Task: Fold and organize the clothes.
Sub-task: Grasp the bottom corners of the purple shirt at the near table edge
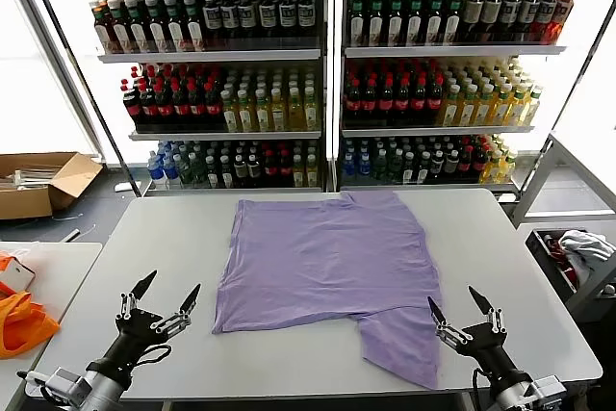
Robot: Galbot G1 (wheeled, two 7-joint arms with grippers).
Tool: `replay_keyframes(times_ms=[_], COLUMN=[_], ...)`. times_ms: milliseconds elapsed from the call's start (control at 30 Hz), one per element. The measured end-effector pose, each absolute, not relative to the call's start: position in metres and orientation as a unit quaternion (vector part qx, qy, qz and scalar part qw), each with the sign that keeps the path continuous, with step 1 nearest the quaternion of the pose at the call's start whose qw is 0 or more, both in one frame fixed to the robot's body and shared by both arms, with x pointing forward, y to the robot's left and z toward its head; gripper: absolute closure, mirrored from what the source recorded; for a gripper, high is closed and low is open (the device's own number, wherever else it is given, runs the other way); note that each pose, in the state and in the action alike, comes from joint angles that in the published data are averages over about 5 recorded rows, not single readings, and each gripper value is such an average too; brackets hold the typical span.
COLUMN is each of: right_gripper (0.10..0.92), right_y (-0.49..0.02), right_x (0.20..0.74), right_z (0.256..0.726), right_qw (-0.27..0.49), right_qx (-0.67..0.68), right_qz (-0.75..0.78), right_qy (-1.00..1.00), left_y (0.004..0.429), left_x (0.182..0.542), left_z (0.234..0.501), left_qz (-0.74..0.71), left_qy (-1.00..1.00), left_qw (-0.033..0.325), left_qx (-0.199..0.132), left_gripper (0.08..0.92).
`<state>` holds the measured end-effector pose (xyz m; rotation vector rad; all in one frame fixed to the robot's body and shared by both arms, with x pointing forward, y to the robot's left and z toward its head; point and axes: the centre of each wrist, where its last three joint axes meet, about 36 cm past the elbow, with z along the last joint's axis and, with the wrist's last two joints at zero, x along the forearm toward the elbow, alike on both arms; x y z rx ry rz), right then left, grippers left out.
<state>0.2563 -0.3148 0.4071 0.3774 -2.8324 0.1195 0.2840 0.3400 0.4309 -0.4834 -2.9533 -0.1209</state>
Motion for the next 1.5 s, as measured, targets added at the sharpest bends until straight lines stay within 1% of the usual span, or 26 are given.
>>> replay_keyframes(times_ms=[67, 233, 367, 633, 800, 900, 1000, 1067, 1300, 1500], right_gripper=[0.200, 0.200, 0.200, 0.200, 0.212, 0.270, 0.355, 0.416, 0.615, 0.788], right_y=[-0.313, -0.307, -0.301, -0.292, -0.286, -0.282, -0.278, -0.275, -0.267, -0.264], right_x=[0.253, 0.239, 0.232, 0.223, 0.216, 0.214, 0.212, 0.212, 0.213, 0.213], right_z=[0.407, 0.404, 0.401, 0.393, 0.388, 0.386, 0.384, 0.381, 0.374, 0.374], right_qw=[0.147, 0.178, 0.196, 0.225, 0.241, 0.244, 0.246, 0.247, 0.244, 0.236], right_qx=[0.129, 0.120, 0.116, 0.106, 0.099, 0.100, 0.104, 0.107, 0.116, 0.129], right_qz=[0.042, 0.043, 0.036, 0.019, 0.008, 0.002, -0.002, -0.004, -0.017, -0.025], right_qy=[-0.980, -0.976, -0.973, -0.968, -0.965, -0.965, -0.964, -0.963, -0.963, -0.963], left_y=[0.339, 0.333, 0.328, 0.323, 0.319, 0.314, 0.310, 0.309, 0.309, 0.310], left_x=[0.286, 0.293, 0.299, 0.306, 0.310, 0.311, 0.312, 0.313, 0.313, 0.310], left_z=[0.430, 0.422, 0.414, 0.397, 0.386, 0.379, 0.373, 0.369, 0.356, 0.353], left_qz=[-0.041, -0.040, -0.036, -0.033, -0.028, -0.023, -0.019, -0.017, -0.013, -0.012], left_qy=[-0.982, -0.976, -0.972, -0.965, -0.963, -0.963, -0.962, -0.962, -0.962, -0.963], left_qw=[0.082, 0.121, 0.145, 0.178, 0.194, 0.202, 0.209, 0.212, 0.219, 0.219], left_qx=[-0.164, -0.177, -0.183, -0.189, -0.184, -0.178, -0.174, -0.172, -0.162, -0.159], left_gripper=[0.177, 0.177, 0.177, 0.177, 0.177, 0.177, 0.179, 0.200, 0.385, 0.558])
